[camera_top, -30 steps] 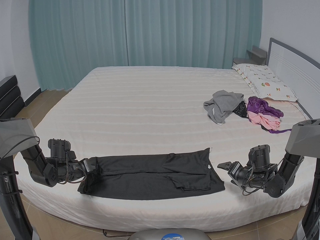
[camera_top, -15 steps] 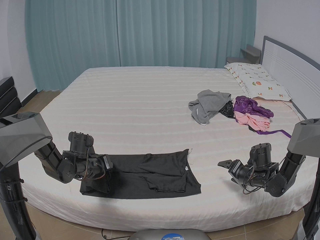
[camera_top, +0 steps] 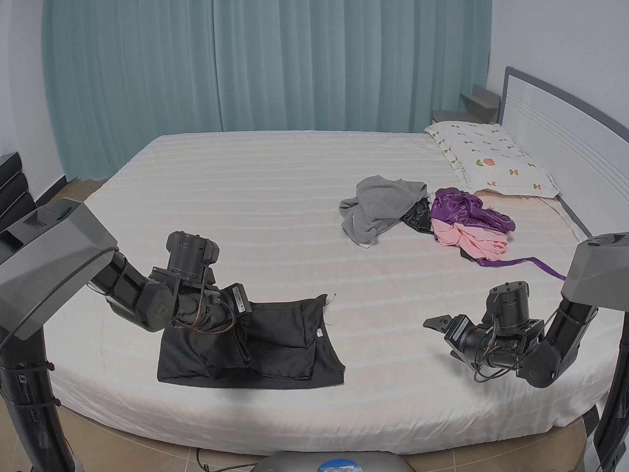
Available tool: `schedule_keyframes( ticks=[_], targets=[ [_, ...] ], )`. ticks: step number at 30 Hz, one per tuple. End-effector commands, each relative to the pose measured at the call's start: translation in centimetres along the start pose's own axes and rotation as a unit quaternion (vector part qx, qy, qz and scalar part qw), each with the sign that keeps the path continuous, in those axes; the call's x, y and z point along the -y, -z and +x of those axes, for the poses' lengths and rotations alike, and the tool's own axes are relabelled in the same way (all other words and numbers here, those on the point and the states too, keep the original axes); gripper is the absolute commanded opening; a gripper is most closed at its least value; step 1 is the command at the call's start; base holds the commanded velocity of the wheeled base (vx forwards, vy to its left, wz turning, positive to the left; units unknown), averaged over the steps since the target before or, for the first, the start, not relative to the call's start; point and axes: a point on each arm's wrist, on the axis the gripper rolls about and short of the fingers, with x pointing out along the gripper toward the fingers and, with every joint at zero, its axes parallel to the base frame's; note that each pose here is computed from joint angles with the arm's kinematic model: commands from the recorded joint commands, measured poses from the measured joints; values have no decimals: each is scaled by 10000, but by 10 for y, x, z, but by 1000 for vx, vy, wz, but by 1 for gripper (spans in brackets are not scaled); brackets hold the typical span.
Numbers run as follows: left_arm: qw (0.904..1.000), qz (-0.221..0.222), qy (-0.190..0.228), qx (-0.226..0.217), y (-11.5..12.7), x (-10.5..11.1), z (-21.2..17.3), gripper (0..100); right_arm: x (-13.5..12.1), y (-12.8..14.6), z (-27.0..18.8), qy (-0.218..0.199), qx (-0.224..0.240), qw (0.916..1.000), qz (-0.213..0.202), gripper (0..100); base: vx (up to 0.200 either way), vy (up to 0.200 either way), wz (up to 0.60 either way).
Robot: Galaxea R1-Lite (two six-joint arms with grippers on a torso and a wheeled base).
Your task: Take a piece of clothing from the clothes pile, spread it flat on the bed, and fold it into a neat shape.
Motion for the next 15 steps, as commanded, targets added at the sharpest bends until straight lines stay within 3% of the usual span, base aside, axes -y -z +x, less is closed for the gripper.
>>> schedule_keyframes(
  ticks=[1,5,9,15],
  targets=[
    [9997,160,137,-112,0,22,7,0,-1,4,3,-7,-58,10000,-39,100,0,-200,0],
    [9994,210,107,-251,0,30,17,0,-1,4,5,-1,-62,10000,-39,100,0,-200,0],
    [9990,265,78,-358,7,38,27,0,-1,4,5,-4,-67,10000,-51,100,0,0,0],
    [9982,382,-448,-128,17,40,49,0,-1,8,7,-1,-120,9999,-106,100,0,0,0]
  ],
)
